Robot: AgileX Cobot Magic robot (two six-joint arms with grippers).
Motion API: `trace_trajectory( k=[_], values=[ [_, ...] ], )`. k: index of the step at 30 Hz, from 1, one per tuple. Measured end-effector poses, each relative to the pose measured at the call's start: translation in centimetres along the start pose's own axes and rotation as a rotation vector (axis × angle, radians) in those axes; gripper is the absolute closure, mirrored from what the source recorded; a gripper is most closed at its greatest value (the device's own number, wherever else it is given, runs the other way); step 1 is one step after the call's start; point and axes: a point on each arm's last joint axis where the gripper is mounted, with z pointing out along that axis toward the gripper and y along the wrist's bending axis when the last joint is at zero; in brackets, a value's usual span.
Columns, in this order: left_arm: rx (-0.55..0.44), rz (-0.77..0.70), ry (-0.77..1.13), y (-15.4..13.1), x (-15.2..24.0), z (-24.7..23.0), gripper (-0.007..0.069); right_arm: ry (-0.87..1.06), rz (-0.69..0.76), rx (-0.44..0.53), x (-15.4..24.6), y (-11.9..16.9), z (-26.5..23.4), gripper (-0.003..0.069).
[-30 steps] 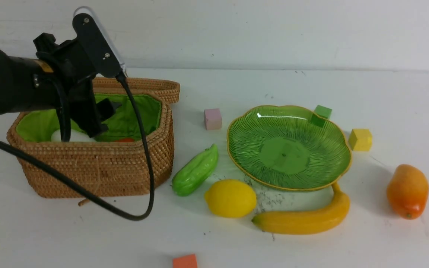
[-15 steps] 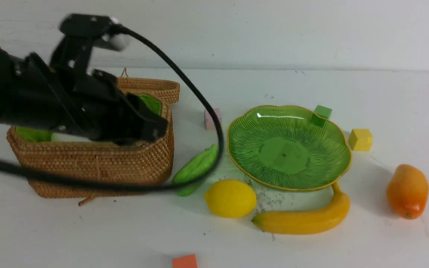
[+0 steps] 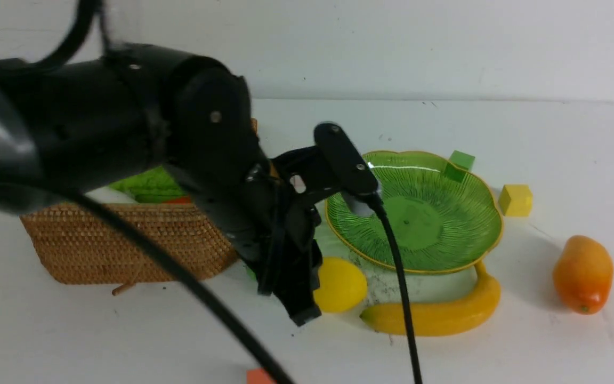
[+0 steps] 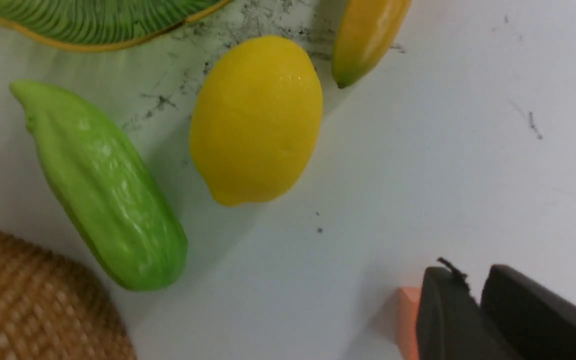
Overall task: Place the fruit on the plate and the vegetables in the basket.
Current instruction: Grab a lemon with your left arm and place it on the plate on the right
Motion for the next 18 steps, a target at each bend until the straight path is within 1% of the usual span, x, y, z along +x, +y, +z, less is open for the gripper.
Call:
trace_trajectory(
  k=[2,6,8,9,11,13,17,18],
  values=[
    [0.006,0.090,0.014,0.6,-0.6,1.4,0.0348,-0.006,0.012,0.020,0.3,-0.1,-0.3,0.0436],
    [0.006,0.224,0.024,1.2,-1.0,3.9,0.0121,-0.054,0.024,0.052,1.3,0.1,-1.7,0.0436],
    [-0.012,0.269,0.014,1.6,-1.1,5.0,0.0031,-0.101,0.039,0.075,2.1,0.3,-3.1,0.0436],
    [-0.022,0.279,0.007,1.7,-1.2,5.3,0.0005,-0.121,0.046,0.085,2.5,0.4,-3.7,0.0436],
    [-0.049,0.299,-0.006,2.0,-1.4,6.3,-0.0031,-0.168,0.060,0.109,3.3,0.6,-4.8,0.0436],
    [-0.072,0.304,-0.023,2.4,-1.5,7.3,-0.0037,-0.208,0.062,0.121,4.1,0.8,-5.8,0.0436],
    [-0.097,0.313,-0.034,2.7,-1.6,8.5,-0.0008,-0.243,0.066,0.124,4.7,1.0,-6.7,0.0436],
    [-0.095,0.318,-0.023,2.8,-1.5,9.1,0.0023,-0.251,0.077,0.119,4.9,1.1,-6.9,0.0436]
  ],
)
